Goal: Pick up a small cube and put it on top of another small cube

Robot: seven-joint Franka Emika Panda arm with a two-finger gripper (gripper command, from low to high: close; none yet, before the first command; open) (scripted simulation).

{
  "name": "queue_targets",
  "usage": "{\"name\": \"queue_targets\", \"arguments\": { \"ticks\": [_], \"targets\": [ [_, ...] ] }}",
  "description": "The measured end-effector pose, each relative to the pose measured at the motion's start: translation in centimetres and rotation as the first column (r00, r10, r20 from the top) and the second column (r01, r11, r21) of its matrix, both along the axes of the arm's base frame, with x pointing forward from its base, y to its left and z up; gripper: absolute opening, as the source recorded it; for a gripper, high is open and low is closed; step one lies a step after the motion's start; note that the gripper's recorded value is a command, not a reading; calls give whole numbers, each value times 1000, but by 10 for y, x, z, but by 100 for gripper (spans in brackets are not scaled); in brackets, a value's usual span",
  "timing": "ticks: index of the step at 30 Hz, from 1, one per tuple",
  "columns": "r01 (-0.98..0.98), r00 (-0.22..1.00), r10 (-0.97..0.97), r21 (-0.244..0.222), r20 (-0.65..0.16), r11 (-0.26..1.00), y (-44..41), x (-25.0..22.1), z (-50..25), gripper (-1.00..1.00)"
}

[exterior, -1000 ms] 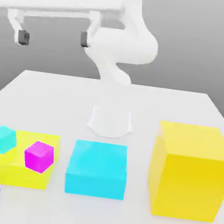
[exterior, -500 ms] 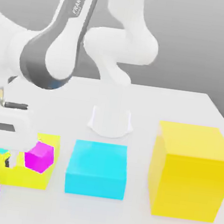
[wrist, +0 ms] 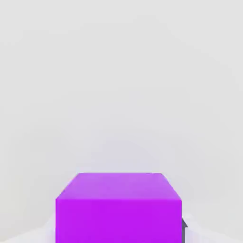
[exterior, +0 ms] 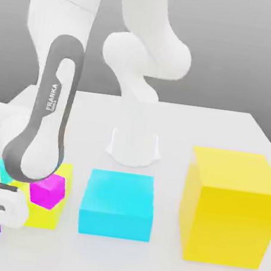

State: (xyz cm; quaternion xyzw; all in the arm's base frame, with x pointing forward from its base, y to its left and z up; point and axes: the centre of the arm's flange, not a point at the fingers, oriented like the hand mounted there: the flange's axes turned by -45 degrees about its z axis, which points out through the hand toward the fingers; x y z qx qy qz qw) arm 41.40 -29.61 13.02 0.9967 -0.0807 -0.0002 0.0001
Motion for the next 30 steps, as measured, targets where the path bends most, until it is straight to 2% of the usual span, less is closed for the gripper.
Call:
{"name": "queue_targets", "arguments": {
  "ticks": [7,14,21,28,29,30],
  "targets": [
    [-19,1000,19,10,2,1000,-2,-11,81,-100],
    [-70,998,70,24,5,997,-9,-53,140,-100],
    [-136,991,136,12,3,991,-3,-100,182,-100],
    [-155,988,155,6,3,988,-1,-111,133,-100],
    [-155,988,155,4,2,988,-1,-112,127,100],
    [-156,988,156,4,2,988,0,-112,127,100]
  ]
}}
